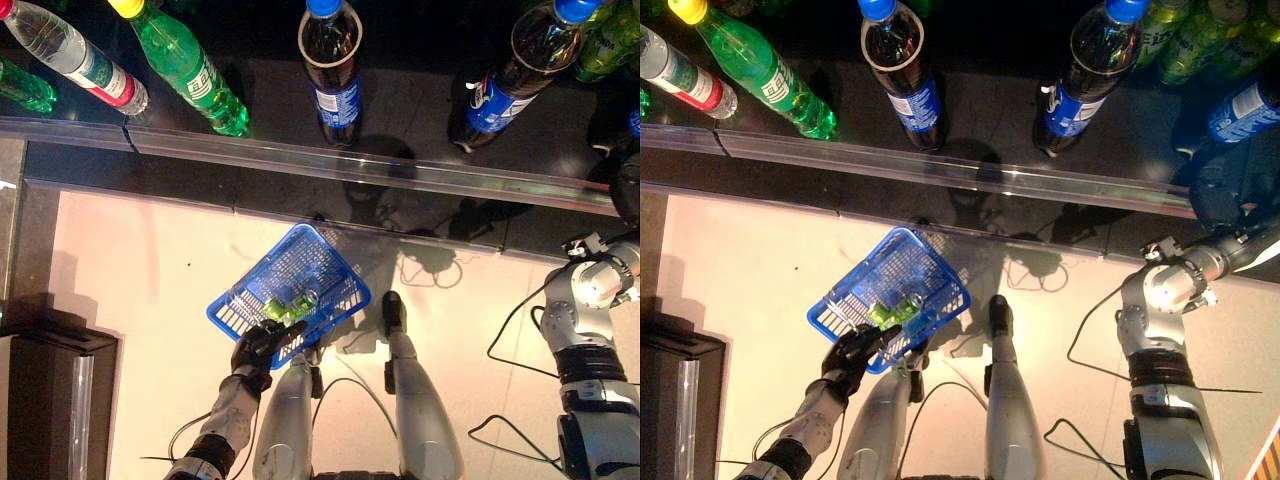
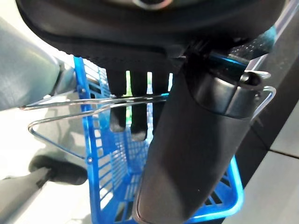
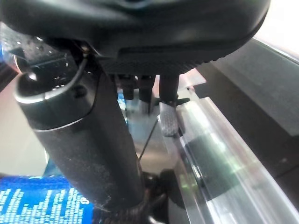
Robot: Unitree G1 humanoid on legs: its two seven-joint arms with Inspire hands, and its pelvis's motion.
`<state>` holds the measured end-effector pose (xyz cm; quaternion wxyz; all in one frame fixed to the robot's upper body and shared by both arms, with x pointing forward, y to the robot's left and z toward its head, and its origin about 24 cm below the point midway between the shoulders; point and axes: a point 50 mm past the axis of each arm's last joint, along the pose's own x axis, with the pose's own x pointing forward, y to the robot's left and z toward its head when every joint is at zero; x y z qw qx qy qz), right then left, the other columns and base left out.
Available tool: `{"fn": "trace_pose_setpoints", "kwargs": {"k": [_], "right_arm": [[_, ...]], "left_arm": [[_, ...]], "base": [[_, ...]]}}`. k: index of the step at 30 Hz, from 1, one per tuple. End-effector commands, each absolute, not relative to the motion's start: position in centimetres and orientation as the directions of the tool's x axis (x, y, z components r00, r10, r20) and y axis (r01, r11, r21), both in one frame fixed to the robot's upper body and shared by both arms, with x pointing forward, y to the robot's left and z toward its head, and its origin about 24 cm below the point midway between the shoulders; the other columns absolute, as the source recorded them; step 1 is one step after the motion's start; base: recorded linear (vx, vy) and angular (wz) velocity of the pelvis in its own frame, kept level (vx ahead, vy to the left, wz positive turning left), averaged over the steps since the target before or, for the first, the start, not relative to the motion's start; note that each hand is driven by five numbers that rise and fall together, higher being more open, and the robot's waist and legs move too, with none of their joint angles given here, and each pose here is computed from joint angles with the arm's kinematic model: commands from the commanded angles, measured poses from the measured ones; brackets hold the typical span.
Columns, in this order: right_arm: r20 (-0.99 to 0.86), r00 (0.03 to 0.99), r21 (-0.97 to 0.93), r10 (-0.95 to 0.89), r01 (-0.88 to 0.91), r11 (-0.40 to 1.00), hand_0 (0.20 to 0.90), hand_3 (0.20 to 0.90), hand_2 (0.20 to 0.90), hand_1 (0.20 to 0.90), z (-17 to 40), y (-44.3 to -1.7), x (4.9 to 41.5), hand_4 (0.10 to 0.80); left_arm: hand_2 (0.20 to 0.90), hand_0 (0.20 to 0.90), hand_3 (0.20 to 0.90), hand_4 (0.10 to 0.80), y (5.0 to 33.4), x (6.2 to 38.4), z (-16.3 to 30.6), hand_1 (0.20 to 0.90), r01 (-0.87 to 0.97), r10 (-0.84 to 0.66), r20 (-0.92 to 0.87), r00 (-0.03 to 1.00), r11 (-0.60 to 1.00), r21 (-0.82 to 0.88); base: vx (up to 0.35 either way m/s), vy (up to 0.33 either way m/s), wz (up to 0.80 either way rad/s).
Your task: Pick up the drink and place into the basket.
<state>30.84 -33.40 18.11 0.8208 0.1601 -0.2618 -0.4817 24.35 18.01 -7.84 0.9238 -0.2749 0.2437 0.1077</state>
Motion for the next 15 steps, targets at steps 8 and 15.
{"fn": "trace_pose_setpoints", "kwargs": {"k": [8, 15], "right_arm": [[0.75, 0.408, 0.344, -0.521, 0.432, 0.834, 0.9, 0.9, 0.9, 0.9, 31.3, -30.5, 30.6, 0.8], [0.787, 0.44, 0.244, -0.433, 0.423, 0.873, 0.9, 0.9, 0.9, 0.9, 32.4, -29.9, 30.8, 0.8]], "left_arm": [[0.3, 0.3, 0.2, 0.1, 21.8, 21.6, -8.5, 0.3, -0.393, 0.171, -0.527, 0.833, 0.853, -0.344], [0.3, 0.3, 0.2, 0.1, 21.7, 21.4, -8.7, 0.3, -0.396, 0.166, -0.54, 0.825, 0.852, -0.344]], "base": [[0.0, 0.0, 0.0], [0.011, 0.023, 0.04]]}}
